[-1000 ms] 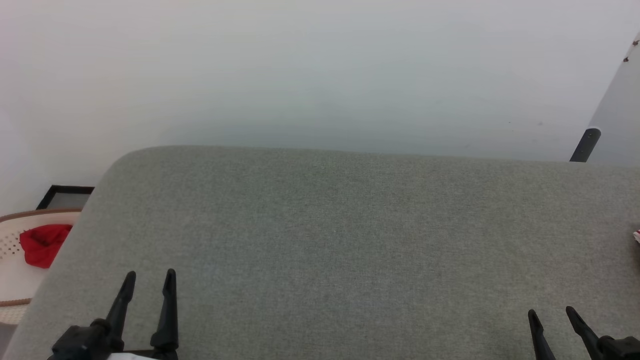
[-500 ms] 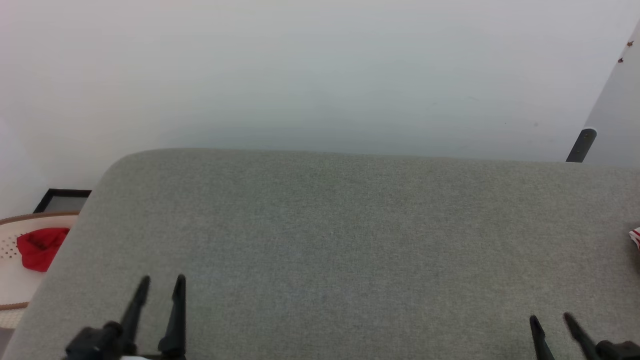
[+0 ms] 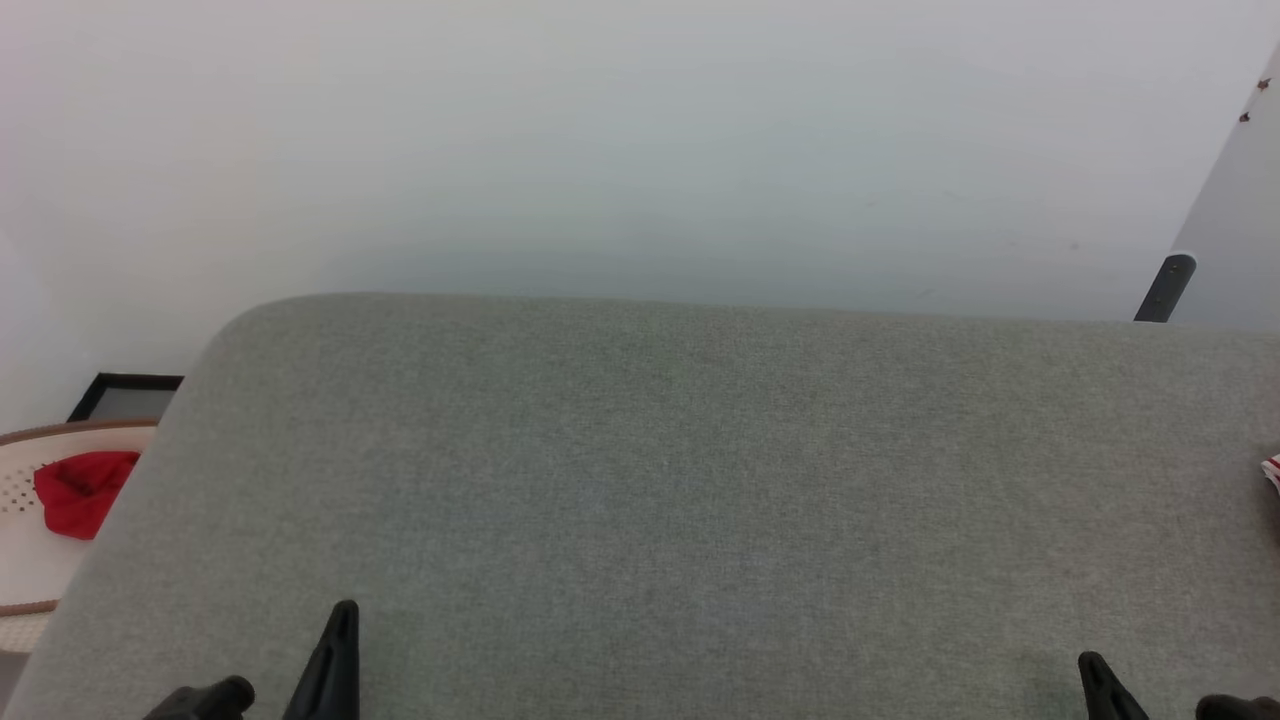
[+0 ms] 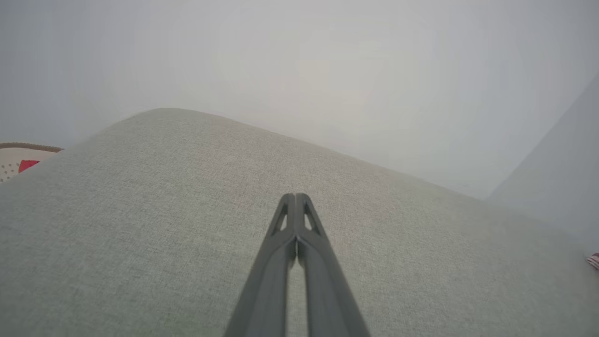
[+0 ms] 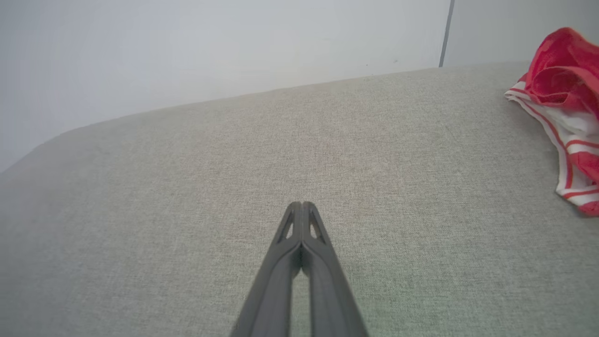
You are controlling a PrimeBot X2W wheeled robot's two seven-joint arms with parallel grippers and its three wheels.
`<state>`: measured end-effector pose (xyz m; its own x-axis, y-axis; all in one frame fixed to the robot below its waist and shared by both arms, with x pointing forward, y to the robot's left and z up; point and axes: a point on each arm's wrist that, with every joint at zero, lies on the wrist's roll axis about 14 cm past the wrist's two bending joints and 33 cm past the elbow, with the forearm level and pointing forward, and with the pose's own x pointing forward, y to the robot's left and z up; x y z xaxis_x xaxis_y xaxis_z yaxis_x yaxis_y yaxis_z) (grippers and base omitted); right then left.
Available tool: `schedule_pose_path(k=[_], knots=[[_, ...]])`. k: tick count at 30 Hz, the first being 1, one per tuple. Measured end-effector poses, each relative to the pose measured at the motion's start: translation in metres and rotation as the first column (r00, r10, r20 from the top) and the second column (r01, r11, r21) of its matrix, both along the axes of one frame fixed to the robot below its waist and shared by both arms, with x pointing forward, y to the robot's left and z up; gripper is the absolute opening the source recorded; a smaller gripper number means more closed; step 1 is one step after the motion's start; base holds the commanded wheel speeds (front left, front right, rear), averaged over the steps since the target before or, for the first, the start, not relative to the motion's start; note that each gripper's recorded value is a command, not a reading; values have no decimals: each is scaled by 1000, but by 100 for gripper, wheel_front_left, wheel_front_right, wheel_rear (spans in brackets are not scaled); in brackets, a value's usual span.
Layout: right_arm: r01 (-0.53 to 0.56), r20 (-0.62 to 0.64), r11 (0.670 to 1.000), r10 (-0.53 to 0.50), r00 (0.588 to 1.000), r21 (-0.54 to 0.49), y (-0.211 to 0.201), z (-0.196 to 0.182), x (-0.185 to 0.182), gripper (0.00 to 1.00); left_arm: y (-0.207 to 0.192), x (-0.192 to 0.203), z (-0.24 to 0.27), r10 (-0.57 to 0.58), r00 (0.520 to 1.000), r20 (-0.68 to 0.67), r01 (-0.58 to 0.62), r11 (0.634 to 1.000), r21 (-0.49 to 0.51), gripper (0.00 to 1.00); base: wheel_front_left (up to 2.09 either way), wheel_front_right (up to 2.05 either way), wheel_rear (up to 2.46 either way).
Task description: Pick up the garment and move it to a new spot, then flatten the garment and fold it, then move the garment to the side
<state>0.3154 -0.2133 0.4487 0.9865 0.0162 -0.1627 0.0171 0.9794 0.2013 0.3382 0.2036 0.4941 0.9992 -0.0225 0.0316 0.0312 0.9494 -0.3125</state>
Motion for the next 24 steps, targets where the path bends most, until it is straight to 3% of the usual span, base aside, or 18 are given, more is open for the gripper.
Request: schedule_pose_path(k=[11,24], knots=[[53,1,979,-54,999,196,-1,5,9,0,4,7,0,30,999,-26,-34,982,-185,0,0,0,0],[92,7,913,-103,995,398,-1,14,21,0,6,15,-1,42,998,-52,-58,928,-368,0,0,0,0]])
